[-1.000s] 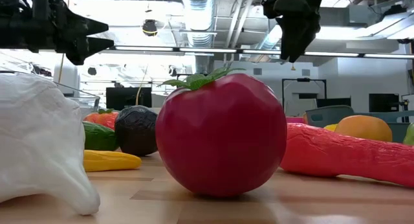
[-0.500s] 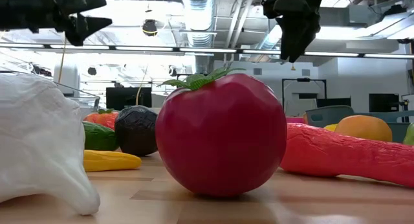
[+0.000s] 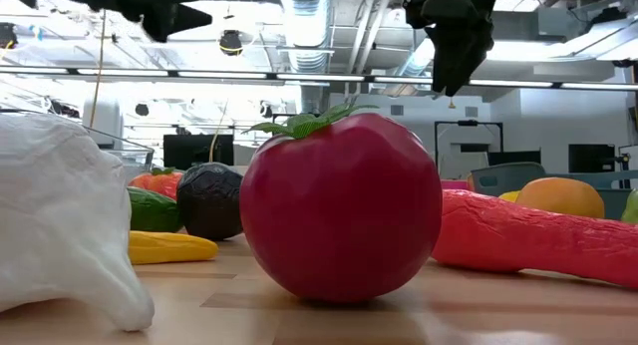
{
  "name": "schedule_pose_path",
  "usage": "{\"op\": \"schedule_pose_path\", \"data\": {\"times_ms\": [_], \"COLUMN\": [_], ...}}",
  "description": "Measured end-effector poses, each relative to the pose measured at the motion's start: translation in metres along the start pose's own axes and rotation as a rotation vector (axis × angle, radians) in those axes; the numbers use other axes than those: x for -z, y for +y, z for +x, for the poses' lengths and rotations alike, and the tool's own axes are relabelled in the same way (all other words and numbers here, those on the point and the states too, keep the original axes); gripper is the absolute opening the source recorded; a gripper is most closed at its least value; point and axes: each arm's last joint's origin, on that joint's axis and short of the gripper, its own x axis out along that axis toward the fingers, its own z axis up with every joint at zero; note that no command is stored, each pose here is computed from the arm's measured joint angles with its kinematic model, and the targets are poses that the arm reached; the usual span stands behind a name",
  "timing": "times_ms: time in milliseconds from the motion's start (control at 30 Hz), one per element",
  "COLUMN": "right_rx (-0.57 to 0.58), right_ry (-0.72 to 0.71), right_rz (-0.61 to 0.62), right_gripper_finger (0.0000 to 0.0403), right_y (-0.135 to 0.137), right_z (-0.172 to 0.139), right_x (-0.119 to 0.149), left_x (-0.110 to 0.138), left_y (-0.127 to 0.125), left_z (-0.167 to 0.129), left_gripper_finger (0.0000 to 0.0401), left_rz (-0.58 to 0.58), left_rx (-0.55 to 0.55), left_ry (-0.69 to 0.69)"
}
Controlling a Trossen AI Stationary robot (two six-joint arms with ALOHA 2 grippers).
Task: Sort produce into baskets
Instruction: Put the plum into the blue bin
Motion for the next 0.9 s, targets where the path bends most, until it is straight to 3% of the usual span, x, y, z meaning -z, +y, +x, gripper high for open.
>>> {"op": "schedule_pose_path", "data": {"times_ms": [267,567,900], "right_rx": [0.0,0.0,0.0], "right_ry": [0.0,0.001,0.001], "right_rz": [0.0,0.0,0.0], "right_gripper_finger": [0.0337,0.0337,0.0337], "right_y": [0.0,0.0,0.0], "right_z": [0.0,0.0,0.0], "right_x": [0.0,0.0,0.0], "left_x": [-0.009,0.005,0.024], "left_y": [-0.014,-0.054,-0.089], "left_z": [0.046,0.087,0.11], "left_gripper_finger": [0.0297,0.0297,0.0297], "left_rz": [0.092,0.259,0.264], "left_rx": [0.205,0.376,0.456], "left_ry": [0.258,0.444,0.559]}}
